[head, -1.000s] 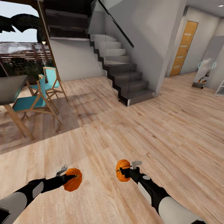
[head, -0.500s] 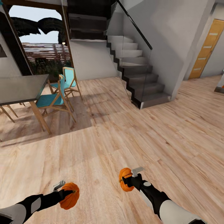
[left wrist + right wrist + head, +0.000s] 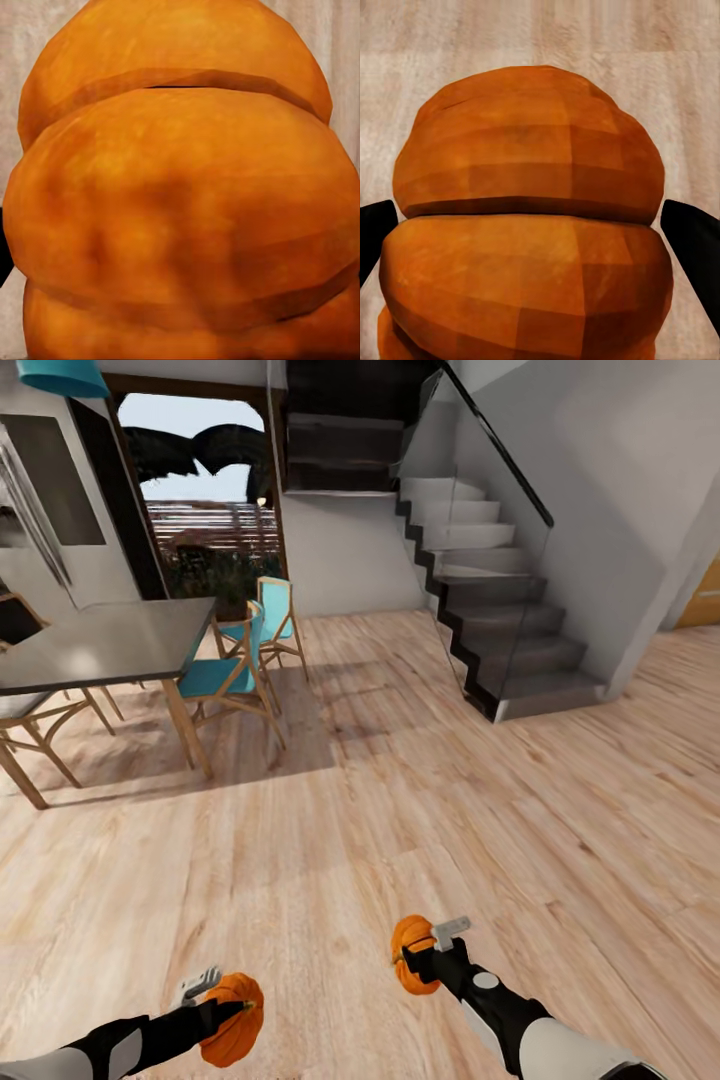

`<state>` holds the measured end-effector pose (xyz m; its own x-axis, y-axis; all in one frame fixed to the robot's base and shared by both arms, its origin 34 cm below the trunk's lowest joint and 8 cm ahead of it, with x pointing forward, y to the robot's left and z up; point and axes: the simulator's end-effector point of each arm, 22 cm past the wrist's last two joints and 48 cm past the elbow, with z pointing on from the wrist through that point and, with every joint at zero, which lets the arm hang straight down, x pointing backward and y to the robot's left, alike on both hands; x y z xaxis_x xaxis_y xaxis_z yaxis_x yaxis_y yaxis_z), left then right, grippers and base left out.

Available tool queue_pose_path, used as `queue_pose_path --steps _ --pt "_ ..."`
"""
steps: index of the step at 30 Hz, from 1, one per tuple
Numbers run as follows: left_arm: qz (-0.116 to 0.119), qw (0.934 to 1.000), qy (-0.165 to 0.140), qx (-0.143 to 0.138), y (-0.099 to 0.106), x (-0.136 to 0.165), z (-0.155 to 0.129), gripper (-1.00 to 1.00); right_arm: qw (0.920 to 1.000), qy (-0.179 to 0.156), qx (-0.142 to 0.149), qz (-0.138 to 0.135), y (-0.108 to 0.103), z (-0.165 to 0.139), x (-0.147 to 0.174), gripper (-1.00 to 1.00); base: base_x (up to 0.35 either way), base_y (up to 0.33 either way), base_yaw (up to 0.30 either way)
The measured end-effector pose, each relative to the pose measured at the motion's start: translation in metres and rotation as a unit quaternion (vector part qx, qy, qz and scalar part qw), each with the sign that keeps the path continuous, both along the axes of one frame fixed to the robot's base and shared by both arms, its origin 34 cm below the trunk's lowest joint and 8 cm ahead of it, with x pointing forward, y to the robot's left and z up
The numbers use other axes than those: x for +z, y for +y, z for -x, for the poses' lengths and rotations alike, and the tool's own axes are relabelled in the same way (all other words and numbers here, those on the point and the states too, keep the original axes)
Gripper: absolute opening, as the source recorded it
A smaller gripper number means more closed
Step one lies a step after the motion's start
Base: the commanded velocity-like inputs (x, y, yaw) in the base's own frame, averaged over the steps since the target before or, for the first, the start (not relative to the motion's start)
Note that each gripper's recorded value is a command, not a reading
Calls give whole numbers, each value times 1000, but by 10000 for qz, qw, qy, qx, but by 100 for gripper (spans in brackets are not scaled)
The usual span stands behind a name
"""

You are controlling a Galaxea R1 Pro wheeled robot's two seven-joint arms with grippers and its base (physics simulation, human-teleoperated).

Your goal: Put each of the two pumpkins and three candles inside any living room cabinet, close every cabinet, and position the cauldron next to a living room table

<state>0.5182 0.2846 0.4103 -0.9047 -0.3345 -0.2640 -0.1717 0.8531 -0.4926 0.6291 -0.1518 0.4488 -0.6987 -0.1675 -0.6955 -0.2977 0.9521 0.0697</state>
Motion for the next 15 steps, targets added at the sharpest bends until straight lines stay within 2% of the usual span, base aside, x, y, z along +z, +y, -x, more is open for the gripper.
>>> queue_pose_path --steps 3,6,11,13,15 --pt "33 10000 1 11 -2 6 1 -100 9998 16 157 -124 6 1 7 -100 0 0 288" --pt "50 10000 1 1 -3 12 0 -100 9984 50 425 -381 21 4 16 -100 0 0 288" --pt "97 10000 5 -17 -11 21 -1 -100 9975 92 495 -497 26 6 26 -100 0 0 287" --pt "180 9998 40 -70 -25 23 3 -100 9973 107 502 -518 28 7 30 -100 0 0 286" --pt "365 9991 119 -196 -60 22 14 -100 9973 122 487 -530 28 7 33 -100 0 0 285"
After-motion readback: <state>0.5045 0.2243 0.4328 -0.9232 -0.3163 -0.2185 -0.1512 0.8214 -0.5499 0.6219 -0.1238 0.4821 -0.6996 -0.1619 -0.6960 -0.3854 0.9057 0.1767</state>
